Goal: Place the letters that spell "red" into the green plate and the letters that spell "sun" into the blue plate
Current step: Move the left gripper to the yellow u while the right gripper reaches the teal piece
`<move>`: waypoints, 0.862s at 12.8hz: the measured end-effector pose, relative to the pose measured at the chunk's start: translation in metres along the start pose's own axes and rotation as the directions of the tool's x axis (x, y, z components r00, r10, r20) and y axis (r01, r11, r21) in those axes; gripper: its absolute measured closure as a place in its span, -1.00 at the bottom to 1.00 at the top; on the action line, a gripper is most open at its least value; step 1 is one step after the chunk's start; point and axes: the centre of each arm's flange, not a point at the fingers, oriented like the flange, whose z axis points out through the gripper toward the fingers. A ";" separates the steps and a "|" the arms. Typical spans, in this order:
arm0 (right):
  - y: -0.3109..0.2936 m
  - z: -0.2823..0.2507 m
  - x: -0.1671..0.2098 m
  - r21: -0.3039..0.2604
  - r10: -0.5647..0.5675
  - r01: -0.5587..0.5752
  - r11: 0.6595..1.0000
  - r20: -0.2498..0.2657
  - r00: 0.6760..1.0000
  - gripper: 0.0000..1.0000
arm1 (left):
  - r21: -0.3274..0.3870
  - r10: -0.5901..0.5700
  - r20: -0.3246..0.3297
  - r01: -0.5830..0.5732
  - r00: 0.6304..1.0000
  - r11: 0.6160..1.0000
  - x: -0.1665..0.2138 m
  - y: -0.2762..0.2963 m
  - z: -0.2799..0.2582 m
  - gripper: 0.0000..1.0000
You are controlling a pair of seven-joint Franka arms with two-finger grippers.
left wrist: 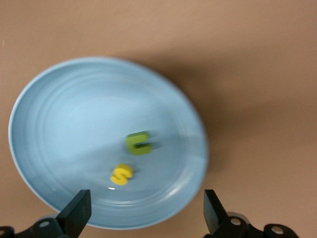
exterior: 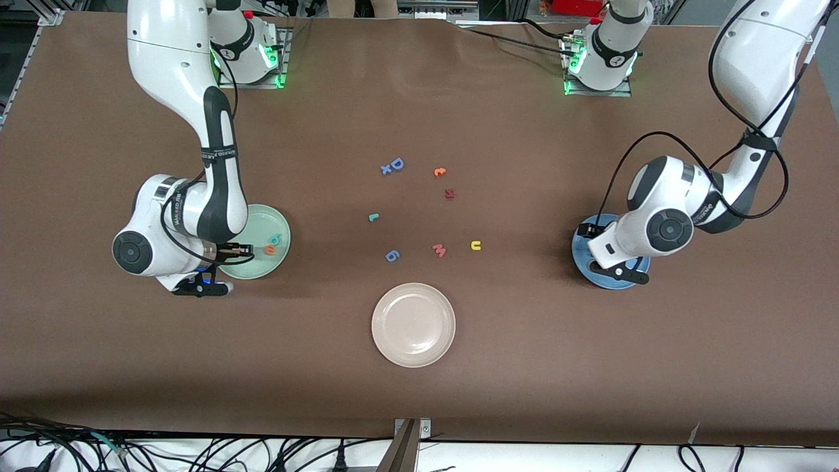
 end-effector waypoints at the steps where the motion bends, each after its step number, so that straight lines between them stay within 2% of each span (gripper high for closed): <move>1: -0.001 0.000 0.000 0.000 -0.001 0.001 1.000 0.000 1.000 -0.35 | 0.000 0.023 -0.023 -0.023 0.999 1.000 0.002 0.015 -0.013 -1.00; 3: -0.010 -0.001 -0.002 0.006 0.000 0.000 1.000 0.001 1.000 -0.35 | -0.014 0.055 -0.064 -0.056 0.996 0.998 0.006 0.041 -0.036 -1.00; 5: -0.036 -0.010 -0.007 0.016 0.038 -0.038 0.999 0.008 0.999 -0.35 | -0.075 0.041 -0.086 -0.048 0.995 0.996 0.010 0.070 -0.052 -1.00; 7: -0.080 -0.021 -0.017 0.028 0.092 -0.092 0.995 -0.002 0.996 -0.35 | -0.092 0.038 -0.107 -0.048 0.994 0.995 0.017 0.102 -0.063 -1.00; 9: -0.127 -0.022 -0.030 0.072 0.132 -0.131 0.989 0.000 0.991 -0.35 | -0.106 0.060 -0.133 -0.075 0.989 0.992 0.027 0.142 -0.067 -1.00; 11: -0.167 -0.019 -0.042 0.089 0.178 -0.177 0.980 -0.006 0.984 -0.36 | -0.145 0.033 -0.175 -0.059 0.984 0.988 0.040 0.174 -0.060 -1.00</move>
